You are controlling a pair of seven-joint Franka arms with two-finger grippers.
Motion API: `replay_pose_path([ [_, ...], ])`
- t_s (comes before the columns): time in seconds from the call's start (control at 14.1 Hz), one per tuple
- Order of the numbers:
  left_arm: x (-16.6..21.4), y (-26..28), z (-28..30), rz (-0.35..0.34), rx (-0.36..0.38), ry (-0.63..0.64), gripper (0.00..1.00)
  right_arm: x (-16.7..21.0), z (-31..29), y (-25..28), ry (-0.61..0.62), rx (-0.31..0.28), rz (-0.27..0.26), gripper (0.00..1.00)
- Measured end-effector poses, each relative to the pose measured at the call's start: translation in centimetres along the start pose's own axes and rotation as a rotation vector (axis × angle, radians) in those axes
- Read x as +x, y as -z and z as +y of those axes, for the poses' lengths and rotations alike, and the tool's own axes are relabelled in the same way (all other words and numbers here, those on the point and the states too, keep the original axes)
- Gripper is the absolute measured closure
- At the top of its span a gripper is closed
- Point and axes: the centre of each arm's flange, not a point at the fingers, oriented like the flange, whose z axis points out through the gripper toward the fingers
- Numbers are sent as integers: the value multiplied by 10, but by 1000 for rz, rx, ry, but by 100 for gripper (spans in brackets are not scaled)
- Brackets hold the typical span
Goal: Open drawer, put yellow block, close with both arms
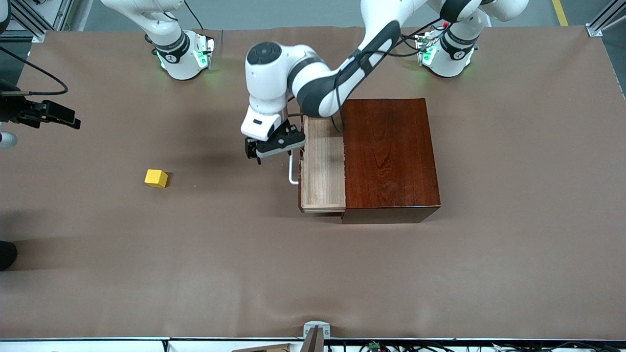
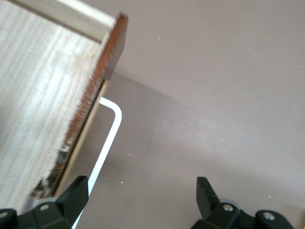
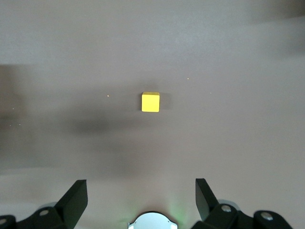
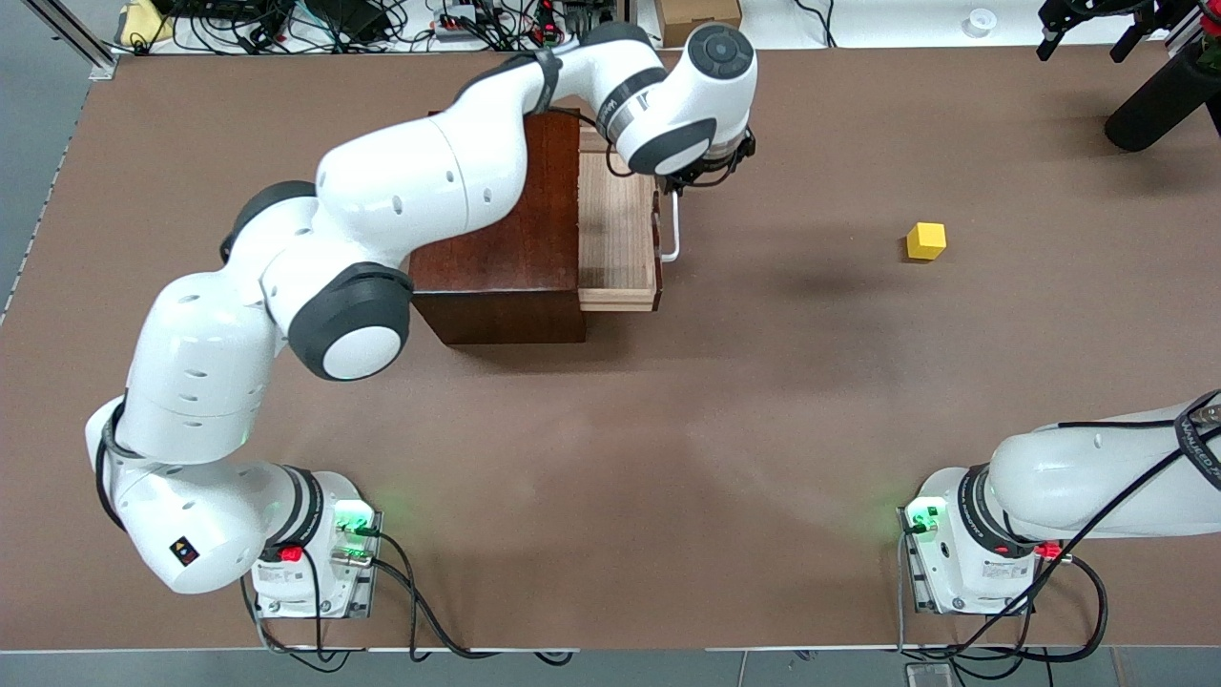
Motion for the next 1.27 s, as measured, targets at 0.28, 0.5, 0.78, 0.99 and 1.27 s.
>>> replay_pose_path([
  [0.28, 45, 45, -12, 35, 20, 59, 0, 0, 1, -1, -2, 0, -1, 0],
  [0.5, 126, 134, -58, 72, 96, 100, 0, 1, 1, -3, -3, 1, -7, 0],
  [0.78, 229, 227, -156, 59, 234, -11, 0, 14, 2, -32, -72, 0, -63, 0],
  [0.99, 296, 247, -222, 25, 287, -76, 0, 35, 4, -57, -134, -4, -63, 0],
  [1.27, 360, 259, -298, -25, 319, -145, 0, 55, 5, -91, -149, -7, -112, 0],
])
